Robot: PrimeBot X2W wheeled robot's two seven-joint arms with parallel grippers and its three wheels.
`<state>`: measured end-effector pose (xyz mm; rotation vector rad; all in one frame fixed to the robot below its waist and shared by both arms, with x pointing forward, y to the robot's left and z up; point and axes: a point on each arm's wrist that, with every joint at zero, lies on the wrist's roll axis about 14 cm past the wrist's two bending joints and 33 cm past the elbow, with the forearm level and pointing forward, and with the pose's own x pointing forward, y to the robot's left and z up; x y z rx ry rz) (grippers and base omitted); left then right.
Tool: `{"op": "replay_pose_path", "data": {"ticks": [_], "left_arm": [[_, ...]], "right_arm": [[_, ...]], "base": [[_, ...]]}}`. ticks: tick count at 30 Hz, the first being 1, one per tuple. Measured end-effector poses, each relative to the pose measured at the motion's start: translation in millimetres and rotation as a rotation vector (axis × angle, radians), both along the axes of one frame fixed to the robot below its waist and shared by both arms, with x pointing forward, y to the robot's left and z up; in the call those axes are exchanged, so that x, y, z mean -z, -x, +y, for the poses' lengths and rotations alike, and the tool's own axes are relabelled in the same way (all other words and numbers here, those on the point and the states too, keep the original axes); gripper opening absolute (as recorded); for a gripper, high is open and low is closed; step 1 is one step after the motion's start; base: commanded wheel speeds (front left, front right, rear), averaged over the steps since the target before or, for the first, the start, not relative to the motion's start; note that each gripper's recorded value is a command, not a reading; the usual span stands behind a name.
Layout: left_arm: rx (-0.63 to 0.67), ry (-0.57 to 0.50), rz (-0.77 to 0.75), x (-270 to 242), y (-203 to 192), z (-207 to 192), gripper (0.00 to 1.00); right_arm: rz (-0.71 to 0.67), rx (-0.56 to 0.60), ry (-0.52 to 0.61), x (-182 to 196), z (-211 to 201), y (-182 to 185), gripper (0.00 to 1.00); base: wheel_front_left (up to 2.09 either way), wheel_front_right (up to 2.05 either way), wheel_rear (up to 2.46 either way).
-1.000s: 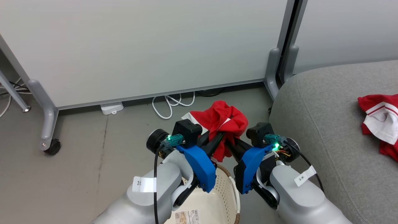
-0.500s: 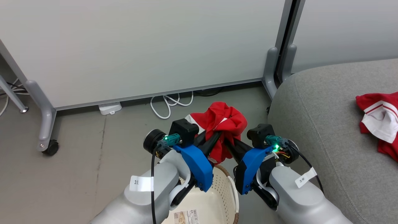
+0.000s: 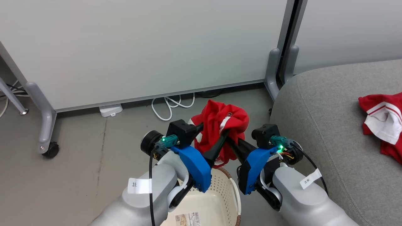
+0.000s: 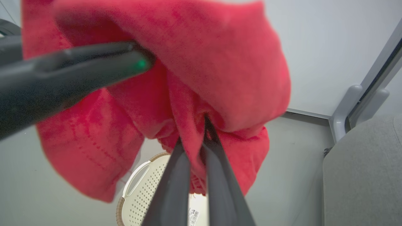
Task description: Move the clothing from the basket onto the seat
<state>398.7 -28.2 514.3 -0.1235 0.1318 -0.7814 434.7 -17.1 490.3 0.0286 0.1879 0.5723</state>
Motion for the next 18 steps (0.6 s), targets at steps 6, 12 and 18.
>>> {"op": "replay_pose_path", "data": {"ticks": [6,12,18], "left_arm": [[-0.011,-0.005,-0.002,3,1,4,1.00],[-0.021,-0.005,0.000,6,2,6,1.00],[-0.039,0.003,-0.002,5,1,11,1.00]], "right_arm": [[-0.005,0.004,0.003,-1,-2,0,0.00],[-0.010,0.006,0.003,-1,-3,-1,0.00],[-0.011,0.007,-0.002,-1,-3,0,0.00]], "base": [[0.00,0.00,0.00],[0.00,0.00,0.00],[0.00,0.00,0.00]]}}
